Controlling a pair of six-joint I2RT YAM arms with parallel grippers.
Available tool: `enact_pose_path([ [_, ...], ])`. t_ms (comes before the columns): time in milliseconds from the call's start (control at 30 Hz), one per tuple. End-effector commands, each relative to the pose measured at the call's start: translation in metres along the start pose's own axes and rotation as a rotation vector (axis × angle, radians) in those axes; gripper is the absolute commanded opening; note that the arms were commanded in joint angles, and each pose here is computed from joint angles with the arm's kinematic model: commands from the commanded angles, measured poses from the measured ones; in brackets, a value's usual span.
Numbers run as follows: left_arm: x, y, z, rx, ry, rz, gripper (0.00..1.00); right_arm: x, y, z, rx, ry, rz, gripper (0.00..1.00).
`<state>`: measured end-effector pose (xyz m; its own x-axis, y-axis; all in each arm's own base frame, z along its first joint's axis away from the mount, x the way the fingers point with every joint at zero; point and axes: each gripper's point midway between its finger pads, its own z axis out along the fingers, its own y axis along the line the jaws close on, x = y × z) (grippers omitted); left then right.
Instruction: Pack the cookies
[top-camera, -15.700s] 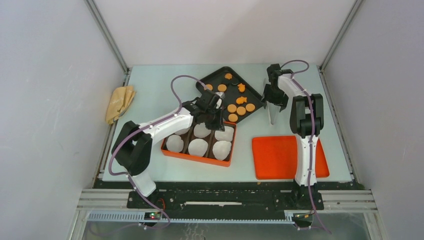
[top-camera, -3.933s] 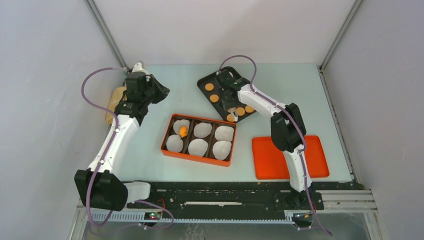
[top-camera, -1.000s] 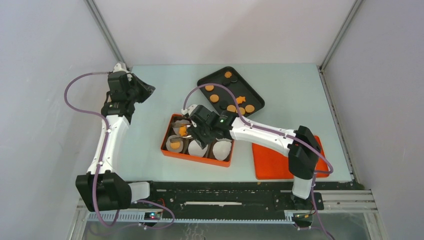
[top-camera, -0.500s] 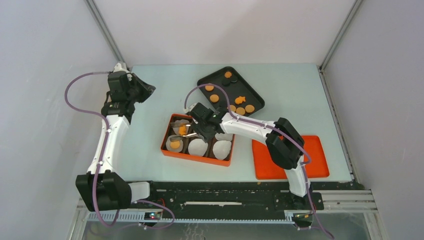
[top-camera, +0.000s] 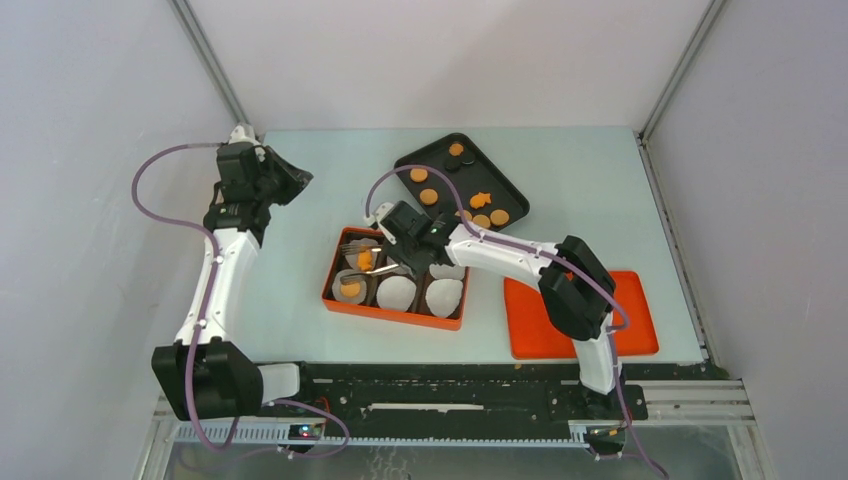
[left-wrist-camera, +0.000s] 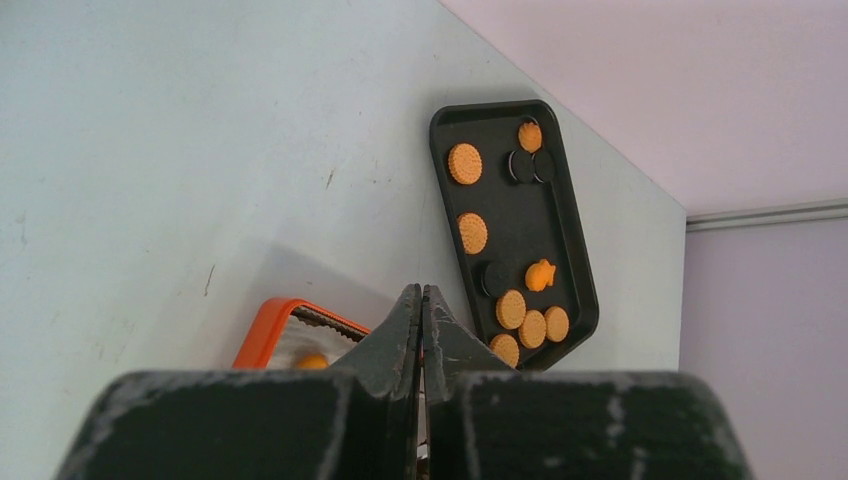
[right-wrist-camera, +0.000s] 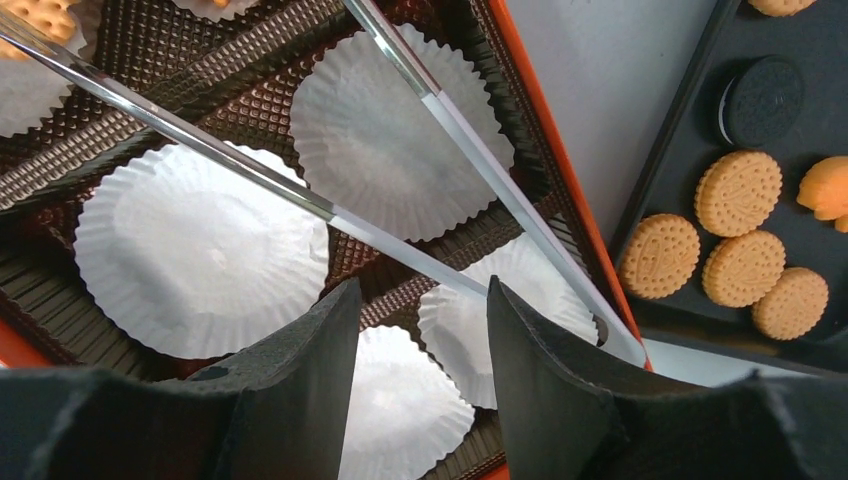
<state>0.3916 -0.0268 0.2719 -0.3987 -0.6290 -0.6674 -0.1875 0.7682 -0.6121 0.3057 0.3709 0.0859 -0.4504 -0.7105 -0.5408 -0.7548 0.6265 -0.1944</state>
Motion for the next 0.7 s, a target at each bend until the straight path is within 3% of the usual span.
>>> enact_pose_path([
  [0, 0.000, -0.003, 0.003, 0.025, -0.006, 0.010, 0.04, -0.015, -0.013, -0.004, -0.013, -0.043, -0.035, 0.57],
  [400, 0.001, -0.001, 0.007, 0.020, 0.002, 0.004, 0.04, -0.001, -0.009, 0.021, -0.177, 0.010, -0.001, 0.48],
  [533, 0.002, -0.002, 0.008, 0.024, 0.009, 0.003, 0.04, 0.000, -0.005, 0.023, -0.203, 0.008, 0.002, 0.39],
  [667, 0.004, -0.001, 0.009, 0.017, 0.022, 0.002, 0.04, -0.004, -0.004, 0.018, -0.219, -0.011, -0.005, 0.36],
])
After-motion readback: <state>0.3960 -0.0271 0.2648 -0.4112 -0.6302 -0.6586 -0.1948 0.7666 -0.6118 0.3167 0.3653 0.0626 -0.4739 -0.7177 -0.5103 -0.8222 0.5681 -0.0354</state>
